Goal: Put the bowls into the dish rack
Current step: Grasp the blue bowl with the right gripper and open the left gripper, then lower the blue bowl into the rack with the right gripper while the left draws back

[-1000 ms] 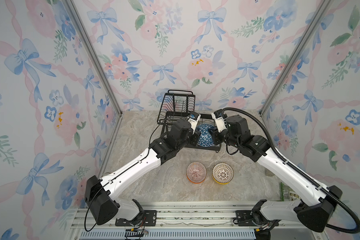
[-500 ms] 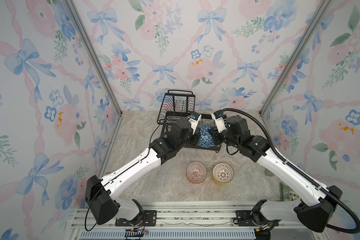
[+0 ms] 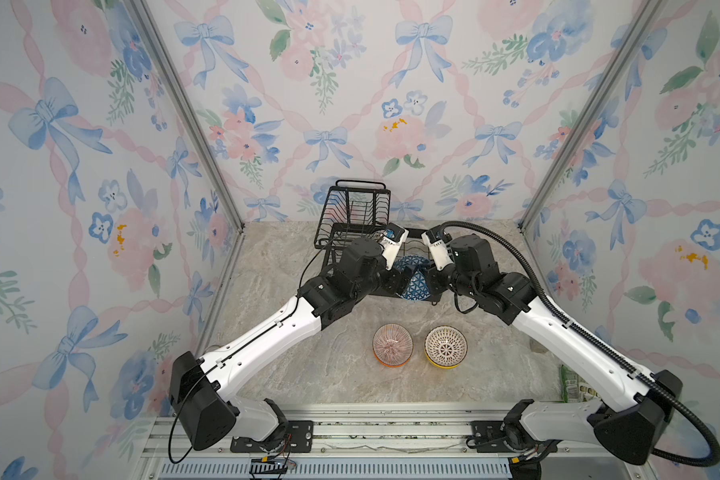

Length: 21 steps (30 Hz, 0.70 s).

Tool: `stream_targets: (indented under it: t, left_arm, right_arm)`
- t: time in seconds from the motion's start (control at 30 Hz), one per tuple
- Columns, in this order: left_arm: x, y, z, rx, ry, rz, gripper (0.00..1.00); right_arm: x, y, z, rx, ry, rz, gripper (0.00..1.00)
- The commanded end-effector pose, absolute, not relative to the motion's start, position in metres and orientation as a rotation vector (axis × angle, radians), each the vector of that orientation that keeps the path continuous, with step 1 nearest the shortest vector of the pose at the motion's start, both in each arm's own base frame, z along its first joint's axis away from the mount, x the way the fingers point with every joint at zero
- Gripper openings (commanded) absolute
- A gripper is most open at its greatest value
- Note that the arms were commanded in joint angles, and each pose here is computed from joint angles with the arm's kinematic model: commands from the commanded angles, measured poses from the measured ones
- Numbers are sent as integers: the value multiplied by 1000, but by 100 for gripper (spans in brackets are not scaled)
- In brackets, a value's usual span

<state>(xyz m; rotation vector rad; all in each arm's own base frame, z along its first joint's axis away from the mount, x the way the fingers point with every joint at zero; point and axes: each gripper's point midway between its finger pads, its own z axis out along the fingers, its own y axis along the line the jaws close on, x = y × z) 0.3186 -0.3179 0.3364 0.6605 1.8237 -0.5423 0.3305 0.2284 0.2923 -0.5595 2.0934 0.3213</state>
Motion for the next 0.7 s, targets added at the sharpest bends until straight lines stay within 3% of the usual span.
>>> stream_targets:
  t: [0.0, 0.27, 0.67]
  left_arm:
    - [313, -307, 344, 671, 1798, -581, 98]
    - [318, -269, 319, 590, 1880, -551, 98]
    - [307, -217, 291, 491, 1991, -473, 98]
  right_arm:
    - [332, 220, 309, -533, 2038, 332, 0]
    - [345, 207, 303, -566, 1994, 255, 0]
    - [416, 167, 311, -523, 1856, 45, 0]
